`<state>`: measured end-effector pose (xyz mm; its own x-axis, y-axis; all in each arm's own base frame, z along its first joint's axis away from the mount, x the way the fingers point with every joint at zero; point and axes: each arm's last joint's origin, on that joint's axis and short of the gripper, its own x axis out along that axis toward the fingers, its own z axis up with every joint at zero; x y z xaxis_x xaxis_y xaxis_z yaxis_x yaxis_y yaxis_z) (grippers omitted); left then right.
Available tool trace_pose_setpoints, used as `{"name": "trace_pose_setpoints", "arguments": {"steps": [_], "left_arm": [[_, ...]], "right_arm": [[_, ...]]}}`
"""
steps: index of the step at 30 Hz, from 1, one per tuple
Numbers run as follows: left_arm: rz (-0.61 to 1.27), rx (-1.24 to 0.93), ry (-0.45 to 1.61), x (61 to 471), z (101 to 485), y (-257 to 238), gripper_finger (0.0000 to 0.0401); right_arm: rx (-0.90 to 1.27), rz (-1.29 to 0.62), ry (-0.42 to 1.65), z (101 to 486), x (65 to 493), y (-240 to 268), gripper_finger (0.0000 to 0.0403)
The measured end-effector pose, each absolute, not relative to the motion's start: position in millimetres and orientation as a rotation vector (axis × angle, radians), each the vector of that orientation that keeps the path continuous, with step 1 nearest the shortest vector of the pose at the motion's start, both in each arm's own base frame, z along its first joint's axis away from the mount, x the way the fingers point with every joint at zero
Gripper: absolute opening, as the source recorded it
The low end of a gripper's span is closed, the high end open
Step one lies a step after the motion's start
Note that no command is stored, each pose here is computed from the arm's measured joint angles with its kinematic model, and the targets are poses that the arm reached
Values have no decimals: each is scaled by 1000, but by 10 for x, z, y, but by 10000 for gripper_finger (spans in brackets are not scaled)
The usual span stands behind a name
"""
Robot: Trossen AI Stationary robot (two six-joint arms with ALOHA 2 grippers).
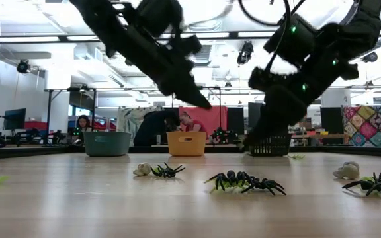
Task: Sort Halloween decoration
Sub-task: Put the green spider toy into the black bin
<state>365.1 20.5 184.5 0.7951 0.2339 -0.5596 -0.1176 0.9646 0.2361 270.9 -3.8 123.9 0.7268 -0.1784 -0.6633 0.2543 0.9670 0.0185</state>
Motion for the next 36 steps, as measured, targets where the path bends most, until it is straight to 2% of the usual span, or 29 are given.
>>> {"name": "trace_pose_setpoints", "arguments": {"steps": [3, 7, 12, 18, 21, 24, 29, 36], "left_arm": [[198, 192, 591, 3494, 1974, 200, 0], [234, 186, 537, 3254, 2107, 193, 0], [258, 141, 438, 2934, 2193, 183, 0], [269, 74, 300, 2645, 2214, 155, 0], [263, 49, 244, 2568, 2192, 126, 0], [252, 33, 227, 2536, 2170, 93, 0], [236, 25, 232, 2562, 2163, 49, 0], [232, 20, 242, 2568, 2154, 38, 0]], "right_arm": [[147, -242, 679, 1342, 2695, -36, 48], [169, -243, 611, 1490, 2684, -39, 15], [196, -242, 495, 1709, 2663, -70, 10], [296, -348, 383, 1992, 2551, -304, 9], [358, -512, 348, 2109, 2485, -510, 9], [412, -686, 372, 2167, 2408, -759, 9], [500, -928, 555, 2106, 2243, -1172, 9], [521, -1041, 684, 1866, 2188, -1461, 9]]}}
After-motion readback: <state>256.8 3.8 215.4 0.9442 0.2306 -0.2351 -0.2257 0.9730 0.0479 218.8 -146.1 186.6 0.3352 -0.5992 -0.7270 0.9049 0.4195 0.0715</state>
